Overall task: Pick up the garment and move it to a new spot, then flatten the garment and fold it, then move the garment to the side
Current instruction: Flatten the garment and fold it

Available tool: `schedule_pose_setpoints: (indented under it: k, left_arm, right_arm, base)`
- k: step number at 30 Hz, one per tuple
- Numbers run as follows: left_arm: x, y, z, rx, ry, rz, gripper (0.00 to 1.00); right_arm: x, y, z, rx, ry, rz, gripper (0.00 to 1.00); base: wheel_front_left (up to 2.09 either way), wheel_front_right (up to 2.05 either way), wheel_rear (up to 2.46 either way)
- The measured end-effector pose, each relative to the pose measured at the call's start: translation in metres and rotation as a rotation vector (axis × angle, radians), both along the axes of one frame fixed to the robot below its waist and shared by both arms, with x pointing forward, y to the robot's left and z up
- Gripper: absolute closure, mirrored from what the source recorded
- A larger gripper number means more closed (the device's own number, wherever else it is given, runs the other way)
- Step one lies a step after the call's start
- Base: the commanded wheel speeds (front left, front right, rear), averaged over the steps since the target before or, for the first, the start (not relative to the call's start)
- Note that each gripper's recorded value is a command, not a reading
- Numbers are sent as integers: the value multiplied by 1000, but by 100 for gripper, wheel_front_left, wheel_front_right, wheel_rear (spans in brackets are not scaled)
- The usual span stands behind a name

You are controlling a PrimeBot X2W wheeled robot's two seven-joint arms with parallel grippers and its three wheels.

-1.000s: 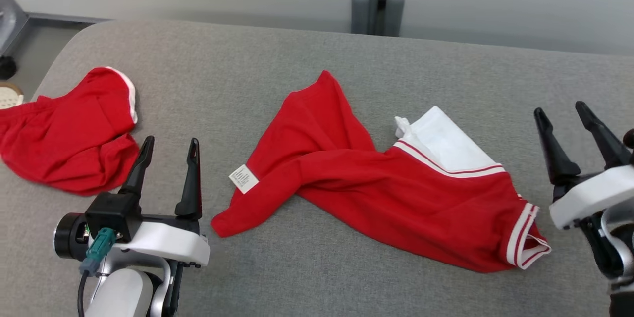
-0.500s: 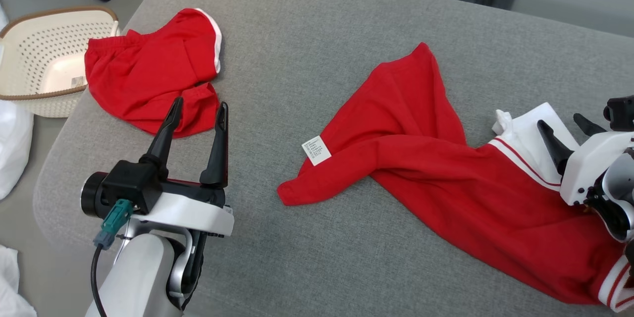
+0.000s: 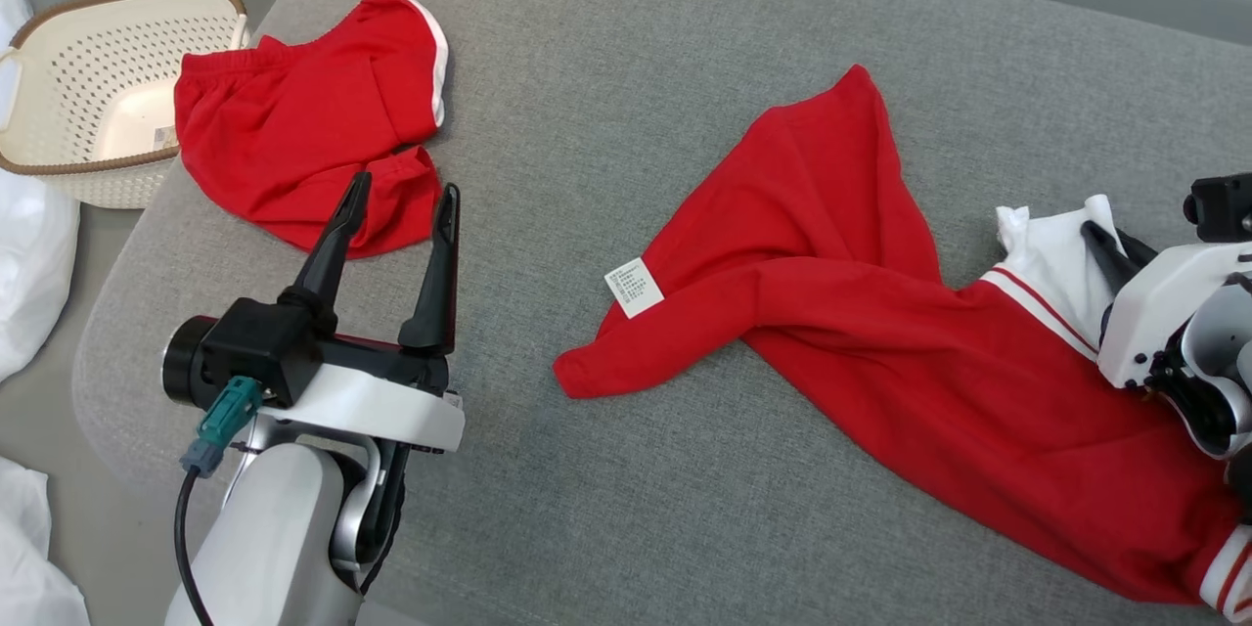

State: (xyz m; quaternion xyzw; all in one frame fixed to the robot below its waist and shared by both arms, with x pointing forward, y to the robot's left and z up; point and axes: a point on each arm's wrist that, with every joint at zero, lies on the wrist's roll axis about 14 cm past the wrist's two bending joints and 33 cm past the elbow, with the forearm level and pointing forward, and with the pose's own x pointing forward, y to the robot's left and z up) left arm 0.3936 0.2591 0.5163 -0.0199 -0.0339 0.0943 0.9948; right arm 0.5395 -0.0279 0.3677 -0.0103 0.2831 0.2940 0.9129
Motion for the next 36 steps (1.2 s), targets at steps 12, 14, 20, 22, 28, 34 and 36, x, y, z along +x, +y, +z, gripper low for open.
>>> schedule_pose_setpoints:
  k: [12, 14, 20, 22, 28, 34, 36]
  left_arm:
    - [13, -10, 7, 4, -35, -27, 0]
    - [16, -13, 8, 8, -39, -36, 0]
    - [23, -26, 6, 3, -41, -71, 0]
    - [22, -31, 2, -3, -33, -81, 0]
    - [21, -32, -2, 7, -19, -87, 0]
    - [20, -34, -3, 8, -8, -91, 0]
    - [20, -36, -2, 8, -5, -98, 0]
  right_arm:
    - [50, -15, 144, 179, -499, -48, 100]
    - [50, -14, 171, 198, -578, -31, 100]
    - [3, -5, 183, 211, -649, 82, 100]
    - [-22, -9, 168, 215, -620, 104, 100]
    - [-109, -22, 122, 226, -494, 155, 100]
    - [-152, -54, 95, 197, -396, 86, 100]
    - [-160, -69, 88, 183, -370, 35, 100]
  base:
    - [0, 0, 0]
    - [0, 0, 0]
    - [0, 0, 0]
    - [0, 0, 0]
    - [0, 0, 0]
    - [0, 0, 0]
    - [0, 0, 0]
